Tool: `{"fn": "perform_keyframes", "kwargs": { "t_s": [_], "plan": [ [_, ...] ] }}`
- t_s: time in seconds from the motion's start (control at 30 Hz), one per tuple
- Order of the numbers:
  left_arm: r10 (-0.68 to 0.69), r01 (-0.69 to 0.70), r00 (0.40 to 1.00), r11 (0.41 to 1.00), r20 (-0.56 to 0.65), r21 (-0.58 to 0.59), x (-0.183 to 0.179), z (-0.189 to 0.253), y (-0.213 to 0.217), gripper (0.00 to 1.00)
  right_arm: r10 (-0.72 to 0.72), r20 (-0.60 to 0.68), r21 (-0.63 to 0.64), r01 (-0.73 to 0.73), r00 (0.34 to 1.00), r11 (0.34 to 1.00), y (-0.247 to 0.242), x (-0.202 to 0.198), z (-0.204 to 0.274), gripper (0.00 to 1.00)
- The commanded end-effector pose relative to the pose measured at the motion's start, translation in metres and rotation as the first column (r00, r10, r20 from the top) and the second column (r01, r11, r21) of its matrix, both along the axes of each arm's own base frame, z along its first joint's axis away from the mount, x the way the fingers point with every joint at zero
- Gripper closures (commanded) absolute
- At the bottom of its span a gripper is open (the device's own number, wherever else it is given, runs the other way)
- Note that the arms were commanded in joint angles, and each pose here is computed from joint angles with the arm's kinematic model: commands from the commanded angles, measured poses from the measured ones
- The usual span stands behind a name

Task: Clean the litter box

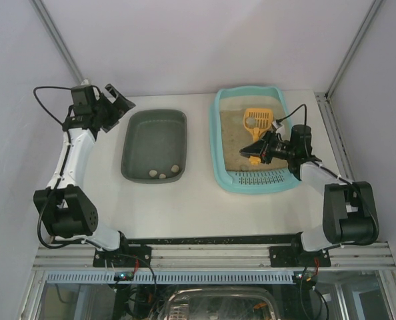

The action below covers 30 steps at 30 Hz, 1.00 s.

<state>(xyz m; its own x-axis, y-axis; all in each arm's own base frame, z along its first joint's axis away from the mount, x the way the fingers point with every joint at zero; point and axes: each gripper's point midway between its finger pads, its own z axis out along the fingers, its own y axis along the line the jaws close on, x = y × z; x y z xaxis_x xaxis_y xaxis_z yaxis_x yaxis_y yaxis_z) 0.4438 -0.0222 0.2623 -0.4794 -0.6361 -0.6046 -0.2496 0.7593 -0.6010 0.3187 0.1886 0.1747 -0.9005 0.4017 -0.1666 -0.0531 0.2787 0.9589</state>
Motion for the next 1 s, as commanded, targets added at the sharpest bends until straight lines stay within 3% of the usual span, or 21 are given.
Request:
{"fn": "perform_keyframes", "kwargs": {
  "t_s": [0.0,0.13,0.2,0.33,0.43,0.53,0.7,0.97],
  "plan": [
    [0.042,-0.040,0.999,0.997,0.027,-0.067,0.014,-0.009,-0.011,0.01,0.020,0.101,0.006,-0.021,0.995,1.000,0.009,0.000,0.033,1.00],
    [0.135,-0.133,0.991,0.987,0.020,-0.088,0.003,-0.010,-0.028,0.02,-0.030,-0.011,-0.011,0.030,1.000,0.999,0.006,-0.004,0.025,1.00],
    [0.125,-0.123,0.991,0.992,0.051,-0.036,0.001,0.010,-0.041,0.02,0.035,0.002,-0.068,-0.035,0.999,0.997,0.015,-0.017,0.036,1.00],
    [0.101,-0.102,0.993,0.995,0.060,0.020,-0.003,0.032,-0.048,0.01,-0.077,-0.045,-0.036,0.075,0.996,0.997,-0.016,-0.008,0.037,1.00],
    [0.097,-0.096,0.995,0.994,0.004,-0.048,-0.016,0.013,-0.047,0.02,0.006,-0.042,-0.154,-0.012,0.999,0.988,-0.009,-0.015,0.032,1.00],
    [0.094,-0.100,0.994,0.987,-0.050,-0.124,-0.036,-0.003,-0.043,0.07,0.030,-0.047,-0.118,-0.035,0.998,0.992,0.000,-0.015,0.045,1.00],
    [0.169,-0.180,0.974,0.981,-0.154,-0.066,-0.075,-0.001,-0.027,0.11,0.145,-0.018,-0.207,-0.146,0.989,0.967,0.036,-0.023,0.055,1.00],
    [0.262,-0.262,0.965,0.959,-0.014,-0.107,-0.095,0.095,-0.015,0.10,0.366,-0.021,-0.364,-0.348,0.930,0.864,0.112,-0.044,0.046,1.00]
  ]
}}
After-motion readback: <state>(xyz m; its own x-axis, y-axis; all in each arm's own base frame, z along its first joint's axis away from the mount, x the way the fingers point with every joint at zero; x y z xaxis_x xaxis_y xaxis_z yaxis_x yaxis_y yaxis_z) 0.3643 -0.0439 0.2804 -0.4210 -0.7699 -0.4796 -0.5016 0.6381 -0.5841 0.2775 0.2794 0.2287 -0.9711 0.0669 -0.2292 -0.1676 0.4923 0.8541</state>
